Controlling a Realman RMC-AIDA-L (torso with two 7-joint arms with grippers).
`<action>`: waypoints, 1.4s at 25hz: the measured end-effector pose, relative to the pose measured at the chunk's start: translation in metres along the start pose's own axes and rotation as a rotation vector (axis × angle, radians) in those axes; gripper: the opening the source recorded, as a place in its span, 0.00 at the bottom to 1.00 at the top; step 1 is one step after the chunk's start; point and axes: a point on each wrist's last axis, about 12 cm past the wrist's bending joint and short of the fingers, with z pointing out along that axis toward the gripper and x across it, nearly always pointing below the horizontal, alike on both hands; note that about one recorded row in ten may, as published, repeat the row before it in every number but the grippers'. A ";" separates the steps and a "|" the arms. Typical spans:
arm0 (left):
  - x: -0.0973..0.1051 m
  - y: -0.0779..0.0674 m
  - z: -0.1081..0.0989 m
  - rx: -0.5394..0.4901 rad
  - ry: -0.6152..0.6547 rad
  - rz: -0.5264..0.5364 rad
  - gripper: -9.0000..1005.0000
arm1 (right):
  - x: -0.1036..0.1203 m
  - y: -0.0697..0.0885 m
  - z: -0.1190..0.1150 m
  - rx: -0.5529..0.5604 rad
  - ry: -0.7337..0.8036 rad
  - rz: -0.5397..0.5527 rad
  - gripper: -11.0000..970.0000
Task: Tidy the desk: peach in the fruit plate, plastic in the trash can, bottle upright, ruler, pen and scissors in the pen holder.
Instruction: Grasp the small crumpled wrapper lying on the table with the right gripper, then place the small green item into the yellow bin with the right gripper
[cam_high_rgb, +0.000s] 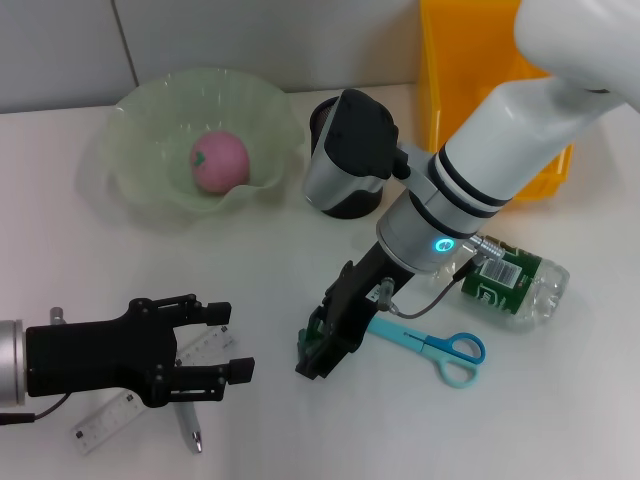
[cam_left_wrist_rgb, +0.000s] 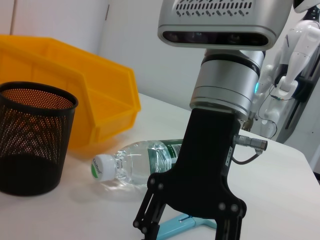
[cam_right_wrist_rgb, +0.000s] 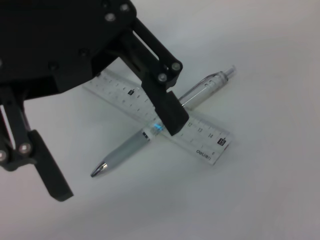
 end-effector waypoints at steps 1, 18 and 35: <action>0.000 0.000 0.000 0.000 0.000 0.000 0.81 | 0.000 -0.001 0.000 0.004 -0.003 0.002 0.75; -0.001 0.000 0.001 0.000 -0.003 0.002 0.81 | 0.002 0.000 -0.002 -0.021 -0.026 0.041 0.38; -0.004 0.001 0.002 0.003 -0.007 0.000 0.81 | 0.029 -0.019 -0.110 0.163 -0.369 0.151 0.20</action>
